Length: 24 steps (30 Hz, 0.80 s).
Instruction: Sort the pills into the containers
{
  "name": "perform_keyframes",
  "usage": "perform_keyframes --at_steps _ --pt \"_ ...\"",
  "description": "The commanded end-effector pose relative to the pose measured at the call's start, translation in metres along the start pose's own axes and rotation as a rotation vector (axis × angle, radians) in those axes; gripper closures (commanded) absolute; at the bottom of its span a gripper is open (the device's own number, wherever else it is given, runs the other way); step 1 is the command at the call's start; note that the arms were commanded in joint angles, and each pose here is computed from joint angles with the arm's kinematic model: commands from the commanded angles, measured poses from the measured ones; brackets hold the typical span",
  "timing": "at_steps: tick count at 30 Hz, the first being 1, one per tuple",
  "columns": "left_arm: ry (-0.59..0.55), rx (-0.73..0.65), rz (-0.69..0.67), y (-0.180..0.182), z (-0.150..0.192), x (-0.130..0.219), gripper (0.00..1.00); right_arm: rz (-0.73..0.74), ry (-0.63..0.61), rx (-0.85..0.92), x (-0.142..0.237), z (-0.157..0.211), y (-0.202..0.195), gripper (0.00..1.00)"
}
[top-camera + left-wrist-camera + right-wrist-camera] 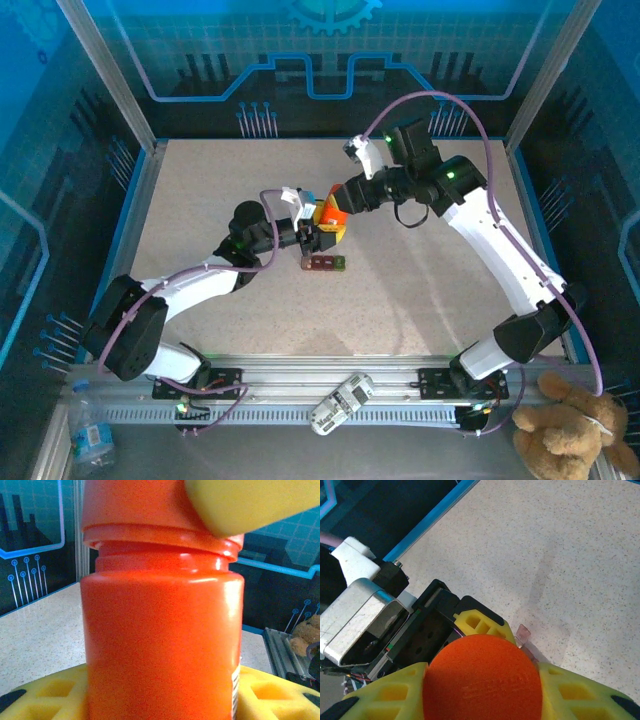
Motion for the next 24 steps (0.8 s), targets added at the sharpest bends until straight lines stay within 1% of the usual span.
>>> perform_keyframes --at_steps 1,3,7,10,13,17,24 --pt "-0.134 -0.116 0.017 -0.011 -0.033 0.000 1.00 -0.007 0.064 -0.131 -0.012 0.016 0.001 0.74" --pt "-0.132 -0.124 0.010 -0.011 -0.034 -0.001 1.00 0.000 0.071 -0.181 -0.018 0.019 0.000 0.74" --pt "-0.137 -0.150 -0.029 -0.009 -0.037 -0.001 1.00 0.059 0.075 -0.286 -0.030 0.026 -0.001 0.74" --pt "-0.119 -0.175 -0.052 -0.010 -0.036 -0.003 1.00 0.078 0.066 -0.333 -0.041 0.029 0.004 0.74" --pt "-0.100 -0.193 -0.067 -0.010 -0.036 -0.005 1.00 0.114 0.074 -0.343 -0.051 0.030 0.010 0.74" --pt "-0.088 -0.201 -0.079 -0.009 -0.034 -0.005 1.00 0.120 0.074 -0.350 -0.058 0.029 0.015 0.73" --pt "-0.069 -0.202 -0.080 -0.008 -0.027 -0.004 1.00 0.127 0.062 -0.318 -0.047 0.018 0.011 0.67"
Point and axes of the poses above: each hand's point on the last joint's axis, 136 mm out from that joint toward the fingers, its own x axis back along the fingers, its own y axis along the line the jaws close on, z = x × y, the point moved 7 cm from there along x, back along the fingers, and after that the axes turned 10 degrees about x, right-handed, at the moved point
